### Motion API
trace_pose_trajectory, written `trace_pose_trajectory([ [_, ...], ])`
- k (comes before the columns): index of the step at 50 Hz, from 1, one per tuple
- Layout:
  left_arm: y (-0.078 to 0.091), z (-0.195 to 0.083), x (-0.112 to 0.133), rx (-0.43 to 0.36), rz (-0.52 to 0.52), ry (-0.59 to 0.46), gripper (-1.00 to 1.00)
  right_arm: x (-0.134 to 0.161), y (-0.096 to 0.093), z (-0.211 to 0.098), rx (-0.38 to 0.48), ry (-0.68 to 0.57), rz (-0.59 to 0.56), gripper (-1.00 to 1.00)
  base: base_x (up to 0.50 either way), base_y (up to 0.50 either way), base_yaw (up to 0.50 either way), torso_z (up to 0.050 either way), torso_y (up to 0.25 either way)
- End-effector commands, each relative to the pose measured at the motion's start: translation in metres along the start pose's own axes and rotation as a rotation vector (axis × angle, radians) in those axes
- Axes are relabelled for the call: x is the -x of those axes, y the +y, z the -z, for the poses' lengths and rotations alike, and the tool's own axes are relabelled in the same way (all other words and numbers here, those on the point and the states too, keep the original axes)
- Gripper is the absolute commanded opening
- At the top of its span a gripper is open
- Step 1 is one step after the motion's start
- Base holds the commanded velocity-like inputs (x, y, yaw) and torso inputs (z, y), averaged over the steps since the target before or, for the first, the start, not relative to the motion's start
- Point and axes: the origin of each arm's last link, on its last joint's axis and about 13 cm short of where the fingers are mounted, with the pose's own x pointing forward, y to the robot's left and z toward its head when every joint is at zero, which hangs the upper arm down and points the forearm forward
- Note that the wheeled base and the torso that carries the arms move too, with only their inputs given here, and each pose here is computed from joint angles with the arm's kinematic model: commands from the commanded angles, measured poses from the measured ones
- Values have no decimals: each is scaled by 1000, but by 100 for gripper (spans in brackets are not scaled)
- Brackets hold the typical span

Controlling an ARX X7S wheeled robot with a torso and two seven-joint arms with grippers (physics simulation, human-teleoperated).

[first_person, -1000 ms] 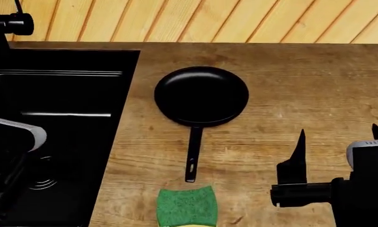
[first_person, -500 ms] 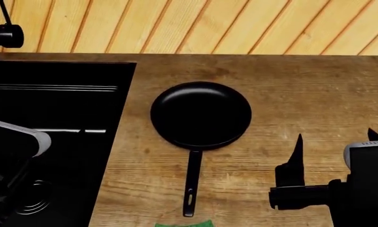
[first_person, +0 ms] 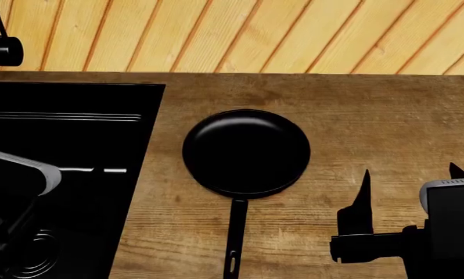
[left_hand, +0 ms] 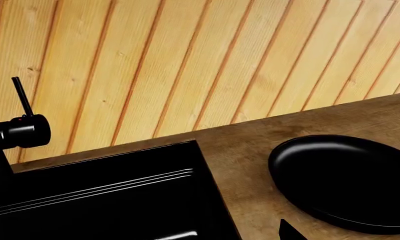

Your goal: Pick the pan and sponge and place them into the sink. Then turn on the water.

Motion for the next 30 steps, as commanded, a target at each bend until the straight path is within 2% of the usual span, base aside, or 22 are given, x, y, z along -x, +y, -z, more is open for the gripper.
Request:
trace_pose_trajectory([
  [1,0,2,1,3,2,4,100,0,0,1,-5,-8,-4,100,148,0,0,0,0],
  [15,-1,4,1,1,7,2,100,0,0,5,-18,3,-15,100,148,0,0,0,1],
  [18,-4,3,2,-6,44,-13,100,0,-1,3,-35,2,-16,100,48,0,0,0,0],
  [22,-5,0,9,-33,133,-43,100,-1,-1,1,-44,14,-4,100,0,0,0,0,0],
  [23,-5,-2,14,-28,193,-43,100,-1,-1,1,-46,16,-4,100,0,0,0,0,0],
  [24,0,-5,28,-64,331,-43,100,-2,-1,2,-45,23,-2,100,0,0,0,0,0],
  [25,-2,-7,36,-106,399,-52,100,-2,0,3,-42,26,-7,100,0,0,0,0,0],
  [27,-10,-13,37,-93,455,-62,100,-3,0,4,-40,29,-9,100,0,0,0,0,0],
  [30,-13,-16,42,-132,537,-72,100,-4,1,5,-47,40,-10,100,0,0,0,0,0],
])
